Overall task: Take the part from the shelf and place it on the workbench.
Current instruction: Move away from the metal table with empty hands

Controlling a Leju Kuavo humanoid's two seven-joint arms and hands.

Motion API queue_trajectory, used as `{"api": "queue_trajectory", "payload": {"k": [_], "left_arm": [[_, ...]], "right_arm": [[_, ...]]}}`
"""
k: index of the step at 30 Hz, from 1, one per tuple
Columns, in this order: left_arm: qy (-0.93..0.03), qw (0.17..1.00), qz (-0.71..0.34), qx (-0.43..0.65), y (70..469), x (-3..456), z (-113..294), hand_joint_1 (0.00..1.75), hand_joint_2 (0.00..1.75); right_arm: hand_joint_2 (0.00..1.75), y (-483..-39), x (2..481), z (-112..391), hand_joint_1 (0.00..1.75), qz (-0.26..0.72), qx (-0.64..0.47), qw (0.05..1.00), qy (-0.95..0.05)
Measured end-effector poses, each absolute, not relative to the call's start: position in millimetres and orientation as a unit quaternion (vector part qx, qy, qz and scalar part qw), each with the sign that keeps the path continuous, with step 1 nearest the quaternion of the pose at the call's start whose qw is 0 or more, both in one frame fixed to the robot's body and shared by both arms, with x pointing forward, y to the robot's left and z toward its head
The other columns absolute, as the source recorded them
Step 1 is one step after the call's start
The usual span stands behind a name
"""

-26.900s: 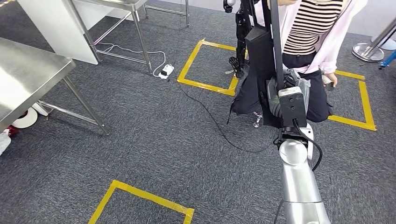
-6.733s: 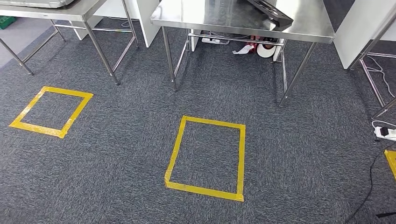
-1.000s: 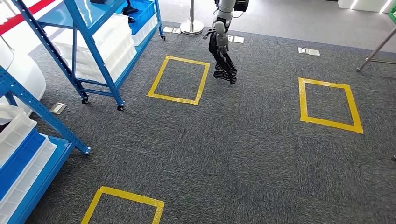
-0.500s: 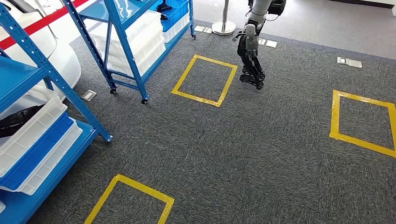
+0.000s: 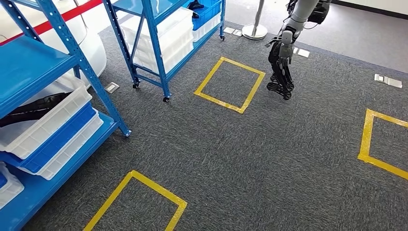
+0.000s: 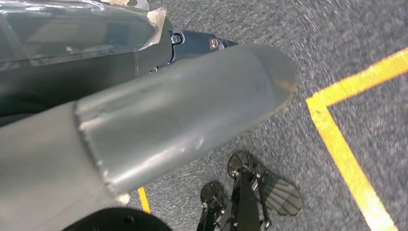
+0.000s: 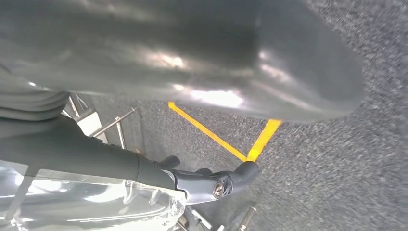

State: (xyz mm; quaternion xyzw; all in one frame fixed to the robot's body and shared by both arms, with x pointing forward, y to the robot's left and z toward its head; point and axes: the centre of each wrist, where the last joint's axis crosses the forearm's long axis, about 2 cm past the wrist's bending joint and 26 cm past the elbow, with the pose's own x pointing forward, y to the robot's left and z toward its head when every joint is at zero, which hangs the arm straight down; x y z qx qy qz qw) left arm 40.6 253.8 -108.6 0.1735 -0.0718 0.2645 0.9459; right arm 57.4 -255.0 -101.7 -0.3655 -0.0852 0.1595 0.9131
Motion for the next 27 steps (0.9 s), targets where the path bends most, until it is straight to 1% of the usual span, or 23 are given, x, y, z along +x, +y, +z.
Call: {"api": "queue_trajectory", "payload": {"k": [27], "left_arm": [[-0.075, 0.943, 0.271, 0.179, 257.1, 39.6, -108.9, 0.0, 0.0]], "right_arm": [[0.0, -253.1, 55.7, -102.0, 0.0, 0.156, -0.362, 0.915, -0.083]]}}
